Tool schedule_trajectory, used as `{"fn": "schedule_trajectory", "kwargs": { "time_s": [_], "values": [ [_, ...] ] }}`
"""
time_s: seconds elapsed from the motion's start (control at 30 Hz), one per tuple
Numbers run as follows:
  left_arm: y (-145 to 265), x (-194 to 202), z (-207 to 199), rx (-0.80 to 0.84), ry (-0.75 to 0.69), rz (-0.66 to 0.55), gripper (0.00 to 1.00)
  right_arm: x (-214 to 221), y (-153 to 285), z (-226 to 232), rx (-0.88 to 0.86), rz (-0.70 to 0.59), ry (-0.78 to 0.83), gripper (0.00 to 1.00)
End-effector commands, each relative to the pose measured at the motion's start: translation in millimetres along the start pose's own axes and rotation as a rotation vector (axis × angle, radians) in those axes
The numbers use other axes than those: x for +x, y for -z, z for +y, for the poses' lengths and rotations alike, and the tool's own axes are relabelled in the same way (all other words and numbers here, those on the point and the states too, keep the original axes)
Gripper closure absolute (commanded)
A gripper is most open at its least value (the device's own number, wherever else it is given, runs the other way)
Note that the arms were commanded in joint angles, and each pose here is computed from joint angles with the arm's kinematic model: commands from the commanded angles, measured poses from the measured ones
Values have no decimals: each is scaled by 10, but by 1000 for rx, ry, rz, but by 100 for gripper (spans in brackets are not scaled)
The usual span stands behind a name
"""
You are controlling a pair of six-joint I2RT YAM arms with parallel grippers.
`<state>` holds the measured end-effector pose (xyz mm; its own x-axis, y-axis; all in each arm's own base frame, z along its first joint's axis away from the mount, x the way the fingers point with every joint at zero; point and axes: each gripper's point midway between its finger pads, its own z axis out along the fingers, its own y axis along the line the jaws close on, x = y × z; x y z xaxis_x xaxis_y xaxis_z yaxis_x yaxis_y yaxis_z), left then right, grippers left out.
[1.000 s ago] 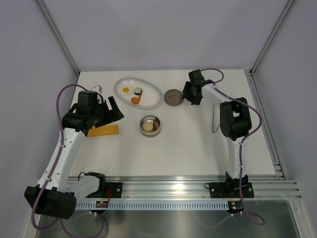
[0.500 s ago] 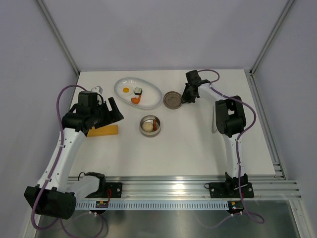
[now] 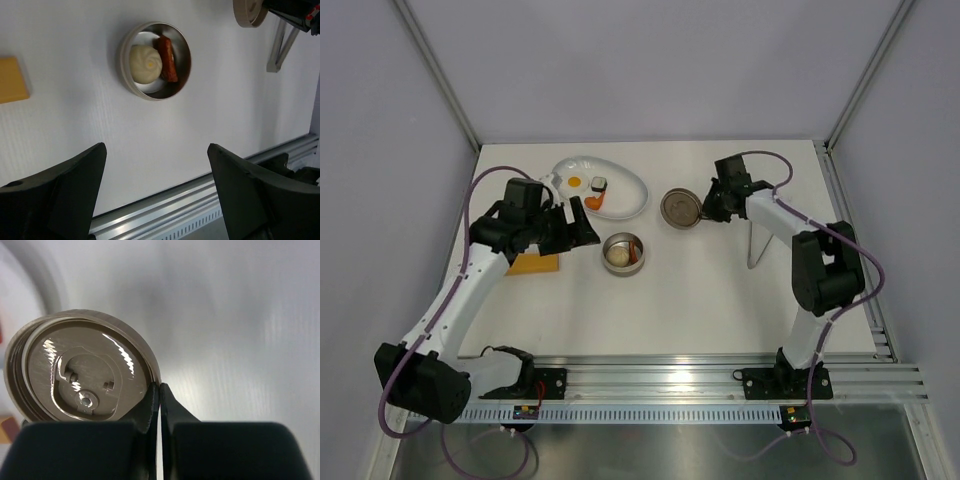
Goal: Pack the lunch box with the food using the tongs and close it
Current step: Pick up the fake food from the plate, then close the box lid on the packing box.
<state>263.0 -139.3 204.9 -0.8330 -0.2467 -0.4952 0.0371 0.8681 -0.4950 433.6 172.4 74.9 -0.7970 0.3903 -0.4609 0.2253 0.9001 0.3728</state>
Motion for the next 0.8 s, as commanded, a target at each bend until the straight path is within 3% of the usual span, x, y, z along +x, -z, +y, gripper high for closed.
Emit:
{"fn": "schedule_trajectory", "kwargs": {
  "time_s": [0.0,0.27,0.37,0.77],
  "values": [
    [-25,-166,-612,222,-24,-17,12,-86,470,374,-216,-76,-34,100],
    [-397,-181,-1146,400,41,49,12,184,843,691,-389,-53,-12,100],
    [-407,-278,-1345,484,45,14,11,203,965,762,-416,-57,1,100],
    [-743,-351,-1522,544,60,47,16,338,1214,906,-500,-23,23,100]
  ]
}}
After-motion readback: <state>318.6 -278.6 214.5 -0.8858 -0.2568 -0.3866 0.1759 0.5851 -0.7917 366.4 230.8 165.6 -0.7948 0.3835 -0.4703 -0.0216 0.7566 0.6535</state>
